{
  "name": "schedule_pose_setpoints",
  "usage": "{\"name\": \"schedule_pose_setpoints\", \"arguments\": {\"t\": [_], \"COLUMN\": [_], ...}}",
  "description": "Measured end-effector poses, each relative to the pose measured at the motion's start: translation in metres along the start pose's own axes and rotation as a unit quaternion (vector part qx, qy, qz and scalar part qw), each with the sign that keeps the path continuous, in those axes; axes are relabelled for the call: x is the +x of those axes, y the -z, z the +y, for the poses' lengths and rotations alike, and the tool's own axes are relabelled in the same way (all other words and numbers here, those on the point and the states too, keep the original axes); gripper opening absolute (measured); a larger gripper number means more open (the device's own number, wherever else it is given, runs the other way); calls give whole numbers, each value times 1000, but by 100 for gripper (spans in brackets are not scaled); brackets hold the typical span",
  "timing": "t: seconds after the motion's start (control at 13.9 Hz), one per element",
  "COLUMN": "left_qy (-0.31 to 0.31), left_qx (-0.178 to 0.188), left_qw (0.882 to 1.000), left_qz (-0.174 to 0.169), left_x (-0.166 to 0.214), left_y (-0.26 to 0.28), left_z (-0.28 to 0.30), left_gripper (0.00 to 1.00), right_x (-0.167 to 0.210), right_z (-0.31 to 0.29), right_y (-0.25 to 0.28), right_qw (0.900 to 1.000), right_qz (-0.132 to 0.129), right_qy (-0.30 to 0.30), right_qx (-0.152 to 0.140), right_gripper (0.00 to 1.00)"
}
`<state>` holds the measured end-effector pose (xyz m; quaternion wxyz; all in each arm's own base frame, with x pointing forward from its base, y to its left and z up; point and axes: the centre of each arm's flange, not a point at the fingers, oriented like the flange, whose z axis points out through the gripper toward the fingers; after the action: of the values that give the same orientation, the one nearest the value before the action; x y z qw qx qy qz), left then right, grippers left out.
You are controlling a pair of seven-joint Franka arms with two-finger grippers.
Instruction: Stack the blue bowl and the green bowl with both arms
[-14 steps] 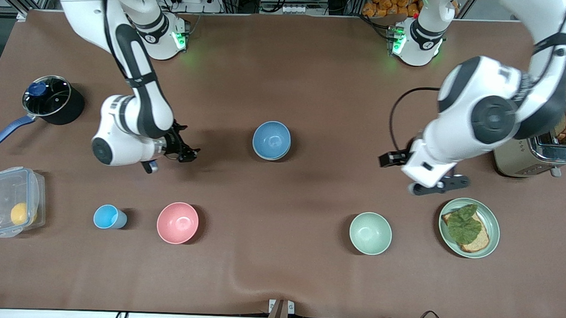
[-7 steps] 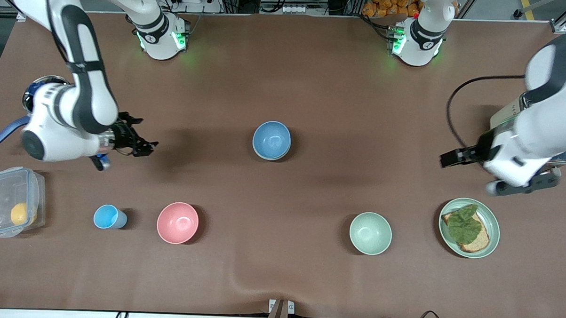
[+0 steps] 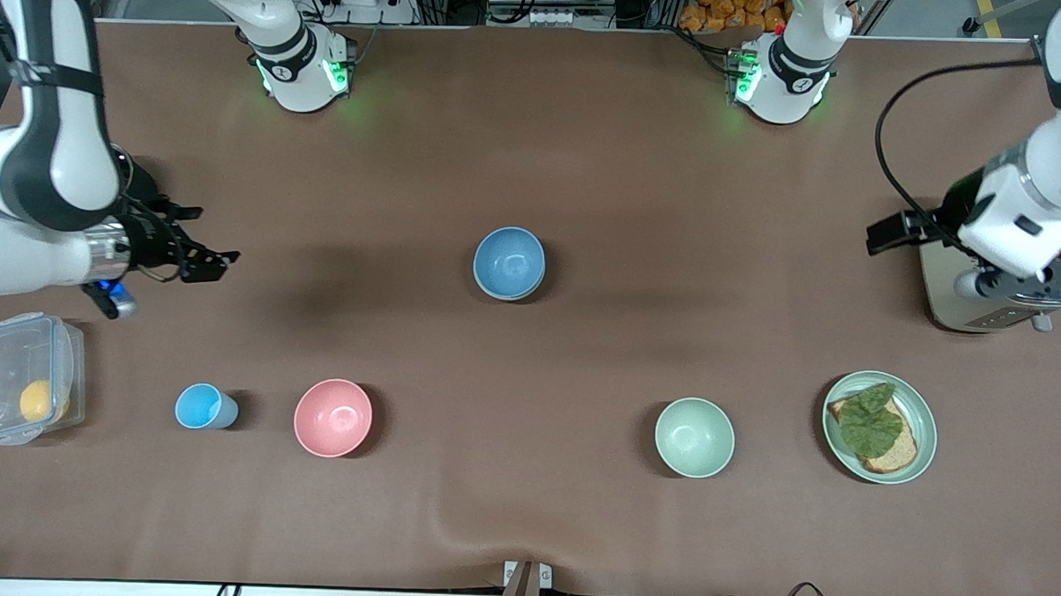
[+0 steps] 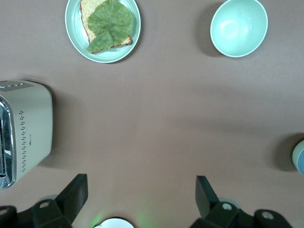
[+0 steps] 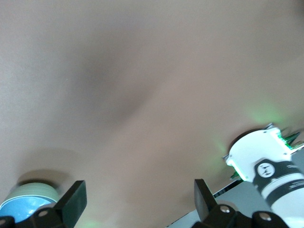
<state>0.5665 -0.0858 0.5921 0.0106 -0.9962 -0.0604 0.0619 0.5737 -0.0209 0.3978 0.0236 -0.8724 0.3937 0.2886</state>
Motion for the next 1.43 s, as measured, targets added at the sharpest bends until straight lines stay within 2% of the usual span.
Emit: {"name": "schedule_pose_setpoints", "arguments": {"t": [0.14,0.36,0.5,0.79,0.93,1.15,1.43], "left_qy": [-11,-50,-61,-64,-65,-75,-77], "left_qx": [1,-1,-1,0,0,1,3], "left_qw": [1000,999,998,997,997,996,996], "left_qz": [9,17,22,45,51,49,39], "left_x": [-13,-17,-20,-31,-35,-37,-31], "left_y": [10,19,24,45,51,49,39], "left_z": [-2,-10,-12,-15,-15,-5,-2], "left_gripper": [100,100,100,100,100,100,100], "right_x": [-3,-18,-31,-69,-91,-121,-141], "right_z": [0,4,10,12,14,25,39], "right_y": [15,52,82,114,130,161,186], "right_qw": [1000,997,992,982,976,961,931], "right_qz": [18,52,79,135,160,214,273], "right_qy": [12,61,93,127,140,158,228], "right_qx": [0,22,37,29,40,72,80], "right_gripper": [100,100,100,100,100,100,100]}}
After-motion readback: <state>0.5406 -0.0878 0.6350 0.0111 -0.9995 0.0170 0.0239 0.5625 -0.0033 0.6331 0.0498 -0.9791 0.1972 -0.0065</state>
